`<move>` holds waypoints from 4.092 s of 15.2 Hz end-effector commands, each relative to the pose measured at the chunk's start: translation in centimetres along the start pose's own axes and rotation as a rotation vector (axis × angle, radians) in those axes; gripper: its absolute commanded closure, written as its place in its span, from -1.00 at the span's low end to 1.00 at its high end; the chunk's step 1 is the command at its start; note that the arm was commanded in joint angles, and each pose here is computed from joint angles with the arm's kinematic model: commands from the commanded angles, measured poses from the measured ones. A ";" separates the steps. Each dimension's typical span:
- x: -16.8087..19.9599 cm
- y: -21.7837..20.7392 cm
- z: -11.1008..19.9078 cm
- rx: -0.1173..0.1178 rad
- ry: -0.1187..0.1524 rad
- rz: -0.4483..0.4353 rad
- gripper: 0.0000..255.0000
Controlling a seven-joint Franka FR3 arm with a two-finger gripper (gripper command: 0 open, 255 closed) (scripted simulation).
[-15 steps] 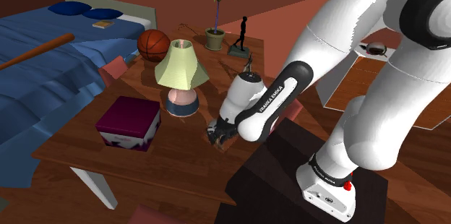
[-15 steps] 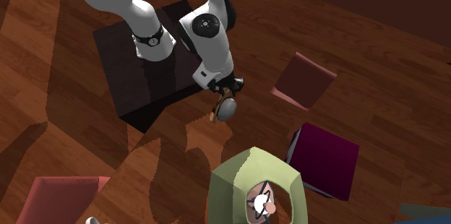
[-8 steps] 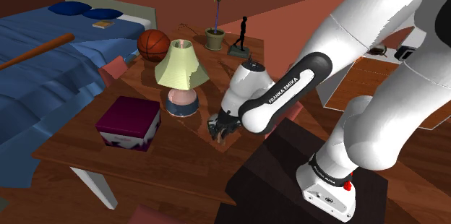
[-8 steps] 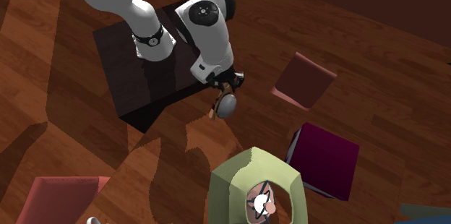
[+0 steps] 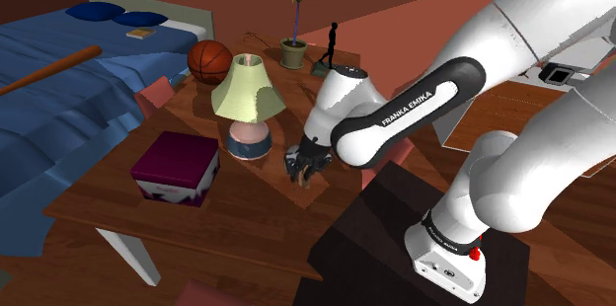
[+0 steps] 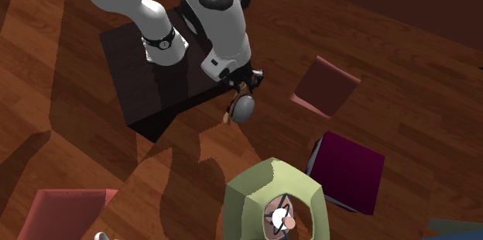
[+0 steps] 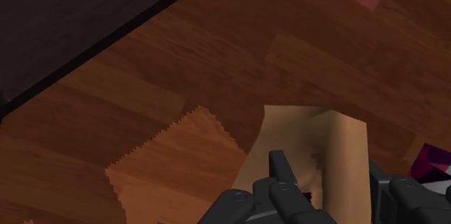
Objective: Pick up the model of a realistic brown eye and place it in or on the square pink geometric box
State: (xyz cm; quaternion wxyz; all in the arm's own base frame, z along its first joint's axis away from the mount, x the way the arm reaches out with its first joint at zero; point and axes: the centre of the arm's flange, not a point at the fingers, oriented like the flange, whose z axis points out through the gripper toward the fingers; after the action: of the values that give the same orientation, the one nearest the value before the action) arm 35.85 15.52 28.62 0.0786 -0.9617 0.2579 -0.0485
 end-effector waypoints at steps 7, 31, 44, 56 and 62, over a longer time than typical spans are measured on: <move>0.2 -0.8 -4.2 0.000 0.000 0.000 1.00; 13.4 -26.3 0.2 0.000 0.000 0.000 1.00; 17.8 -34.6 5.0 0.000 0.000 0.000 1.00; 17.5 -33.9 9.2 0.000 0.000 0.000 1.00; 17.6 -33.9 9.1 0.000 0.000 0.000 -1.00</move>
State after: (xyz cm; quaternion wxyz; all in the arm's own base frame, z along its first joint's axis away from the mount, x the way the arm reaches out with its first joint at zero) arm 68.77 36.86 26.68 0.0795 -0.9618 0.2575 -0.0488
